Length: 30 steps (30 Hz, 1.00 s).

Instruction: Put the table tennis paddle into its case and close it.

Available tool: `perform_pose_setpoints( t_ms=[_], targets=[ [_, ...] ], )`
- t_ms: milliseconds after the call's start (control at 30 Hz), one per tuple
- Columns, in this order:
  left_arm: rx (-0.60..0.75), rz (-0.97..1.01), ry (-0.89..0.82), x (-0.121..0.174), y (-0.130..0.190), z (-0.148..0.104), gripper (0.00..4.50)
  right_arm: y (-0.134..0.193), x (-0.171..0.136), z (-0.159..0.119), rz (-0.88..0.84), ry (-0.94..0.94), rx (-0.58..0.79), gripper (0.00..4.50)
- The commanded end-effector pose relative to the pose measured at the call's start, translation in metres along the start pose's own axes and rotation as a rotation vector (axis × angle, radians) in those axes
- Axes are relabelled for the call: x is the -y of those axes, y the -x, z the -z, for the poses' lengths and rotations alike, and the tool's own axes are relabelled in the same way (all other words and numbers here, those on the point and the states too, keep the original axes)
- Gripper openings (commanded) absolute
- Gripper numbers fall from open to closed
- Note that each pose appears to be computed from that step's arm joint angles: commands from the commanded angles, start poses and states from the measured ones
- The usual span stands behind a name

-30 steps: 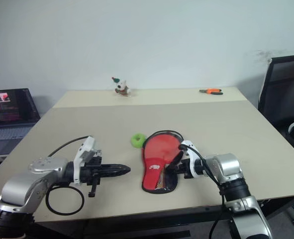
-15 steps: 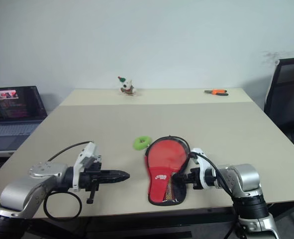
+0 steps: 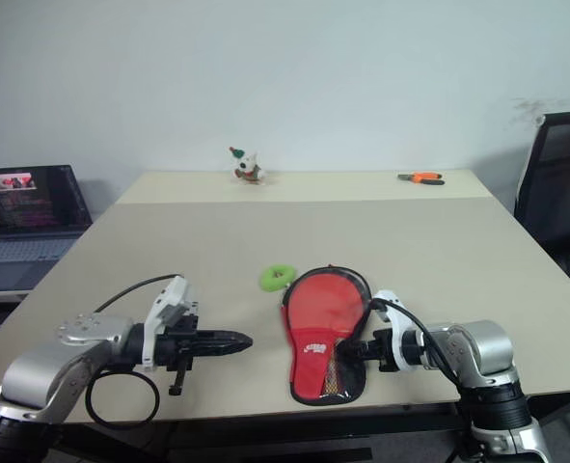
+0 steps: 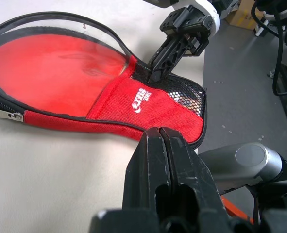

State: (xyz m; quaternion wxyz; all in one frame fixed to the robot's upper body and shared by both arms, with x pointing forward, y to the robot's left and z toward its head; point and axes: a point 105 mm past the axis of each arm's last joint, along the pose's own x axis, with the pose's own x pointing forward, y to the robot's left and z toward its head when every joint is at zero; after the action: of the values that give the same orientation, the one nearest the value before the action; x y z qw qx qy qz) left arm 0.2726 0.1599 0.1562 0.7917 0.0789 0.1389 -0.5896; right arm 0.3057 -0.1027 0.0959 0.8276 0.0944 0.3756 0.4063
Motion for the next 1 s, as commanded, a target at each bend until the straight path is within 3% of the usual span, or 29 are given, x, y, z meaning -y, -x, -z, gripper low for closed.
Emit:
perform_pose_setpoints(
  t_ms=[33,333,367,467,633,767,900,1000],
  targets=[
    [0.003,-0.007,-0.046,-0.001,0.002,-0.008,0.00,0.004,0.001,-0.002,0.007,0.005,0.004,0.01],
    [0.007,-0.013,-0.043,0.000,0.001,-0.006,0.00,0.009,-0.002,0.000,0.010,0.005,0.009,0.01],
    [0.007,-0.014,-0.043,0.000,0.001,-0.006,0.00,0.011,-0.002,0.001,0.013,0.009,0.008,0.52],
    [0.009,-0.023,-0.042,0.000,0.001,-0.005,0.00,0.017,-0.006,0.004,0.022,0.052,0.003,1.40],
    [0.013,-0.035,-0.034,-0.001,0.001,-0.003,0.00,0.024,-0.019,0.009,0.019,0.287,-0.023,3.02],
    [0.027,-0.072,-0.027,-0.005,0.002,-0.003,0.00,0.039,-0.022,-0.017,0.037,0.562,0.036,4.46],
    [0.045,-0.140,-0.005,-0.018,0.004,-0.005,0.00,0.047,-0.035,-0.059,-0.022,0.569,0.242,4.46],
    [0.061,-0.189,-0.002,-0.028,0.004,-0.007,0.00,0.038,-0.042,-0.074,-0.048,0.545,0.317,4.46]
  ],
)
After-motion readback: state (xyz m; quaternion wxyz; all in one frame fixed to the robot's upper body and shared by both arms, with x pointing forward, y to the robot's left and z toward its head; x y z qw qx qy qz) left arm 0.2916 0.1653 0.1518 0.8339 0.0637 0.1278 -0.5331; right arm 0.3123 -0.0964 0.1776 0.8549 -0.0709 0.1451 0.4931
